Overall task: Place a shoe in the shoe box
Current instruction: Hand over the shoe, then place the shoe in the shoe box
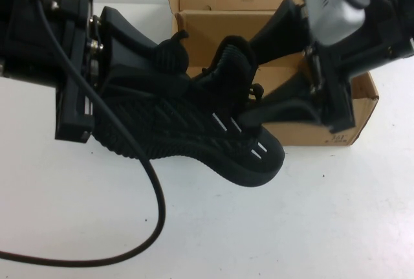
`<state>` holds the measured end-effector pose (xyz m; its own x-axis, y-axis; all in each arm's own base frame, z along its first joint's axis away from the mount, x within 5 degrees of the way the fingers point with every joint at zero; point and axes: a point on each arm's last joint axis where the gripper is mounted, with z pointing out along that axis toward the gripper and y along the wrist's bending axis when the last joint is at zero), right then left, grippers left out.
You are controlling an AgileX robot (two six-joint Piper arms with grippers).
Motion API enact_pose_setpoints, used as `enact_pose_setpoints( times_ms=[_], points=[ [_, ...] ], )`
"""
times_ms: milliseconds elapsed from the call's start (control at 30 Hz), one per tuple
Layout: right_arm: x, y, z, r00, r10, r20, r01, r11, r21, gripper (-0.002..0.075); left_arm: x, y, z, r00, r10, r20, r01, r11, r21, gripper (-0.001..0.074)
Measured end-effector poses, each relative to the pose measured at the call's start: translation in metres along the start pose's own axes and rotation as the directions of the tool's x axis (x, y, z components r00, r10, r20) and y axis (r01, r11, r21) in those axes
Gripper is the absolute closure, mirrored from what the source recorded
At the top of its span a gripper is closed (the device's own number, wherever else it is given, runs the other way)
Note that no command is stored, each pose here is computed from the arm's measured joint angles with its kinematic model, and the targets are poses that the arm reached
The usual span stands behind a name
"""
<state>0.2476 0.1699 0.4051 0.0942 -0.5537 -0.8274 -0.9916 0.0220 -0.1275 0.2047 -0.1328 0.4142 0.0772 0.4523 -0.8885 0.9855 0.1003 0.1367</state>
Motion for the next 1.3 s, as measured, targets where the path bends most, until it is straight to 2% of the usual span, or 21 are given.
enact_pose_setpoints(
  times_ms=[100,167,233,300,367,433,533,600,700,867,900,967,1033,1100,1167,1300],
  points=[
    [-0.003,0.009,0.011,0.998,-0.029,-0.048,0.027,0.999,-0.033,0.0091,0.000,0.000,0.000,1.000,0.003,0.000,-0.003,1.000,0.000,0.0671],
    [-0.005,0.014,0.017,0.995,-0.050,-0.088,0.046,0.998,-0.050,0.0060,0.000,0.000,0.000,1.000,0.004,-0.001,-0.004,1.000,0.004,0.0671],
    [-0.006,0.018,0.022,0.991,-0.067,-0.116,0.060,0.996,-0.062,0.0057,0.000,-0.001,0.000,1.000,0.007,-0.002,-0.007,1.000,0.013,0.0671],
    [-0.006,0.020,0.024,0.989,-0.069,-0.131,0.062,0.996,-0.062,0.0085,0.000,-0.002,0.000,1.000,0.007,-0.003,-0.007,1.000,0.017,0.0671],
    [-0.006,0.019,0.024,0.989,-0.059,-0.134,0.053,0.997,-0.053,0.0153,0.000,-0.002,0.000,1.000,0.008,-0.005,-0.008,1.000,0.017,0.0671],
    [-0.007,0.019,0.024,0.990,-0.055,-0.132,0.050,0.998,-0.044,0.0270,0.000,-0.002,0.000,1.000,0.008,-0.005,-0.008,1.000,0.019,0.0671],
    [-0.007,0.019,0.024,0.990,-0.058,-0.132,0.052,0.998,-0.046,0.0548,0.001,-0.002,0.000,1.000,0.012,-0.006,-0.012,1.000,0.025,0.0671],
    [-0.007,0.019,0.024,0.989,-0.064,-0.131,0.057,0.997,-0.050,0.0651,0.001,-0.002,0.000,1.000,0.015,-0.006,-0.015,1.000,0.023,0.0671],
    [-0.007,0.020,0.025,0.989,-0.077,-0.130,0.071,0.996,-0.053,0.0697,0.000,-0.002,0.000,1.000,0.019,-0.004,-0.019,1.000,0.023,0.0671],
    [-0.007,0.019,0.025,0.988,-0.084,-0.130,0.078,0.996,-0.050,0.0704,0.000,-0.002,0.000,1.000,-0.031,-0.005,0.031,0.999,0.023,0.0655],
    [-0.007,0.019,0.025,0.988,-0.082,-0.134,0.076,0.996,-0.047,0.0704,0.000,-0.002,0.000,0.998,-0.059,-0.002,0.059,0.998,0.019,0.0622],
    [-0.006,0.018,0.025,0.986,-0.075,-0.148,0.071,0.997,-0.032,0.0704,-0.001,-0.001,0.000,0.992,-0.128,0.011,0.128,0.992,0.012,0.0498],
    [-0.003,0.015,0.025,0.982,-0.067,-0.177,0.067,0.998,-0.004,0.0704,-0.003,-0.001,0.000,0.976,-0.214,0.028,0.214,0.977,0.007,0.0293],
    [0.000,0.012,0.024,0.976,-0.060,-0.209,0.068,0.997,0.029,0.0705,-0.003,0.001,0.000,0.961,-0.274,0.037,0.274,0.962,-0.007,0.0157],
    [0.002,0.007,0.023,0.969,-0.049,-0.244,0.070,0.994,0.079,0.0706,-0.004,0.004,-0.001,0.948,-0.315,0.052,0.317,0.948,-0.031,0.0090],
    [0.007,-0.006,0.019,0.955,0.018,-0.297,0.054,0.971,0.231,0.0707,-0.005,0.010,-0.001,0.923,-0.373,0.094,0.381,0.920,-0.092,0.0067]
  ],
)
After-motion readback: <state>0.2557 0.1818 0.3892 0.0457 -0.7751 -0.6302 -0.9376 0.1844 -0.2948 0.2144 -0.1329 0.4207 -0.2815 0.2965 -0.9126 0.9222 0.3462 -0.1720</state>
